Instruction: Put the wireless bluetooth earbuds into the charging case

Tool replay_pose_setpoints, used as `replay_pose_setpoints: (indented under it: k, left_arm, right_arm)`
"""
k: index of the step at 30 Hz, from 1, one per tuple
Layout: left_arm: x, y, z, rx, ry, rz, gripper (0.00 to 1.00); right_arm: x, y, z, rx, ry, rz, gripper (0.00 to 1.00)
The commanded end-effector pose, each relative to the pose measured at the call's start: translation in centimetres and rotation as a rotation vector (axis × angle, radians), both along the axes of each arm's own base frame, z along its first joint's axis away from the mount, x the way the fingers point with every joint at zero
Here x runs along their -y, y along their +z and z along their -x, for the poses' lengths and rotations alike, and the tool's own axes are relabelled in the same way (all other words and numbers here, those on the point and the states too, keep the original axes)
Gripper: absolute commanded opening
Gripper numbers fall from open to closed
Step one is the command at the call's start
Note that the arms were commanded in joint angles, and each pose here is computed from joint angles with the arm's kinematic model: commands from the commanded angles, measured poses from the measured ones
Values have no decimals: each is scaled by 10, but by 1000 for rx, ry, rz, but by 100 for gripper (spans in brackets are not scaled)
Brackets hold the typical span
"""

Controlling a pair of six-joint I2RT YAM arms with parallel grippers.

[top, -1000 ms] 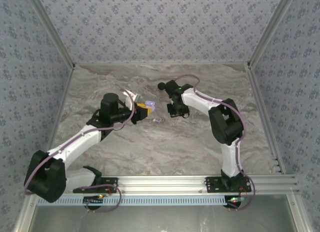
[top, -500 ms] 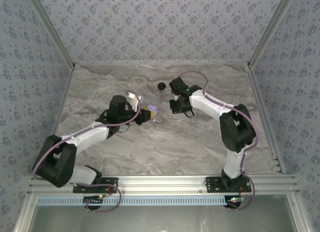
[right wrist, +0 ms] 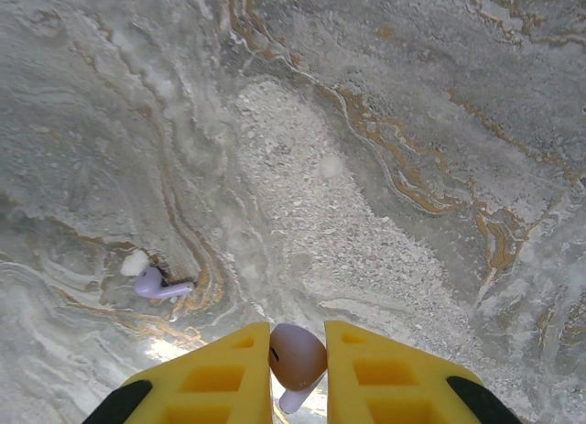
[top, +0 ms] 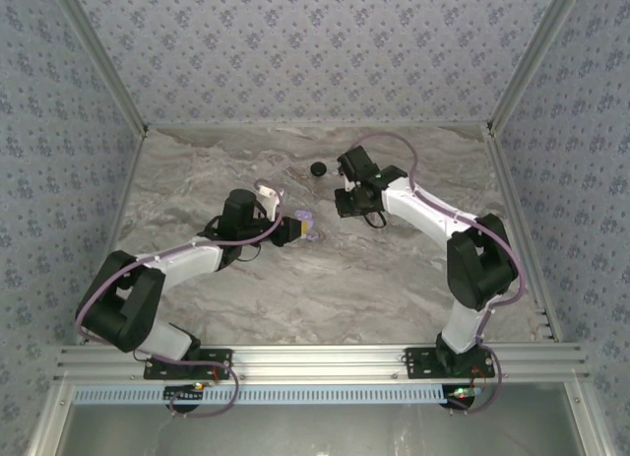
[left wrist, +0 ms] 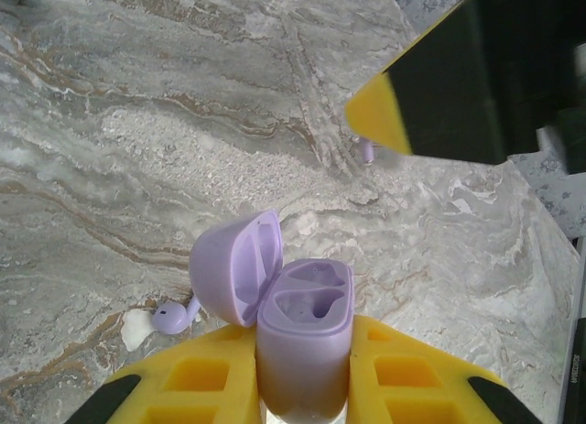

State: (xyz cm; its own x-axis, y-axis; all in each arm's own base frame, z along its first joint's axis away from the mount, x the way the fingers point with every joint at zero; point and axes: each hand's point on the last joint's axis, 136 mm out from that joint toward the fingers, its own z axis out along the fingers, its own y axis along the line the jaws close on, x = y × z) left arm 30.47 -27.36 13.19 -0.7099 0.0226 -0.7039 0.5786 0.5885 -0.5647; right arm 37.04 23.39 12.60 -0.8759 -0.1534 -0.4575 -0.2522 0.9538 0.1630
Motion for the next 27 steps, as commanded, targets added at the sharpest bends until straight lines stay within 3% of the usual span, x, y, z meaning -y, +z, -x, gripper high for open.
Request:
replay_pose_setpoints:
  k: [1,11,27]
  left_arm:
    - [9,15,-8,30,-4,35,21]
    - [19,17,-14,47,-21,62,21]
    - [42,53,-7,243,-135,162,21]
  right_arm:
    - [-1,19,2,35,24,-33,20]
    - [-17,60,5,108,74,-155,20]
    - [-47,104,17,184,154,-313,20]
